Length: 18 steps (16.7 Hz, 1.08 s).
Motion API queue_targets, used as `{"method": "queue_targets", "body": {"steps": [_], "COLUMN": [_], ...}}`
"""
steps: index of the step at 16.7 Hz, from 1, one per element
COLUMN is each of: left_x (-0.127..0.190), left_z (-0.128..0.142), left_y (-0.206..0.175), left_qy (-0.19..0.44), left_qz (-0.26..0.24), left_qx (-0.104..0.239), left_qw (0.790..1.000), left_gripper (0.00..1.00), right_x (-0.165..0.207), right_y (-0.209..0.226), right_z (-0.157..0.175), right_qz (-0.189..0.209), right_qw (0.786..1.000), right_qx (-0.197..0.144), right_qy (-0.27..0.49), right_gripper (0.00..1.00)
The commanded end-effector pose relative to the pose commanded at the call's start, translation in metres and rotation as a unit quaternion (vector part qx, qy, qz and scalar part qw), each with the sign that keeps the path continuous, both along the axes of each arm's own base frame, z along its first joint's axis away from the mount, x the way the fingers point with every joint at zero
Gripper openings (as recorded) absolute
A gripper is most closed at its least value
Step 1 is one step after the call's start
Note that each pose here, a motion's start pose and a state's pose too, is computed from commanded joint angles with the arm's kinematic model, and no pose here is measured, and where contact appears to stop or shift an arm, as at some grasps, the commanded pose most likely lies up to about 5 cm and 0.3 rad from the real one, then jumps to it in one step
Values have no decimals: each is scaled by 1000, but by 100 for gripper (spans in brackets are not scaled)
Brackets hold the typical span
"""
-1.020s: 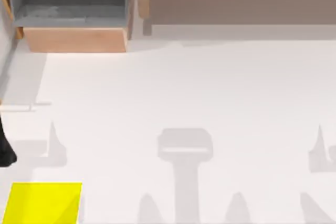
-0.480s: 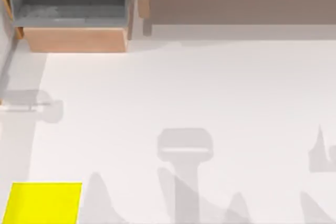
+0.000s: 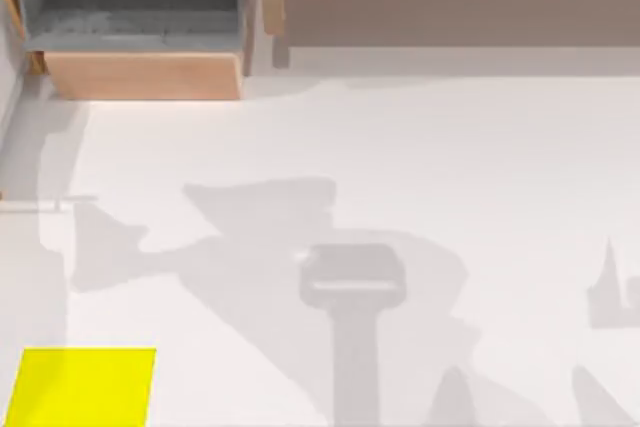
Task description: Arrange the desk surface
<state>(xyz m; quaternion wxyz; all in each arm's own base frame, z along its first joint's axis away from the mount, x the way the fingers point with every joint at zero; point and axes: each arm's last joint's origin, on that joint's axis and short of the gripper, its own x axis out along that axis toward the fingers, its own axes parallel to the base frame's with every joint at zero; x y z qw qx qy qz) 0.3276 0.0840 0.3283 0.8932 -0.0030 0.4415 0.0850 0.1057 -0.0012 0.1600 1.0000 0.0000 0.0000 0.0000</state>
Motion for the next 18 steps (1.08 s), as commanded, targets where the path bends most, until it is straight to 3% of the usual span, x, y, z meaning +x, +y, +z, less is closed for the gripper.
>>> {"method": "queue_targets", "body": {"steps": [4, 8, 13, 18], "left_x": [77, 127, 155, 159], "left_z": [-41, -101, -157, -164], "left_y": [45, 78, 87, 85], "left_qy": [109, 195, 257, 264], "left_qz": [25, 40, 37, 34], "left_qx": [-27, -55, -78, -80], "left_qw": [993, 978, 963, 961], "left_gripper": [100, 100, 100, 100], "right_x": [0, 0, 0, 0], "right_y": [0, 0, 0, 0], "right_z": [0, 0, 0, 0], "right_qz": [0, 0, 0, 0], "right_qw": [1000, 1000, 1000, 1000], "right_qx": [0, 0, 0, 0], "right_qy": [0, 0, 0, 0], "right_gripper": [100, 100, 100, 100]}}
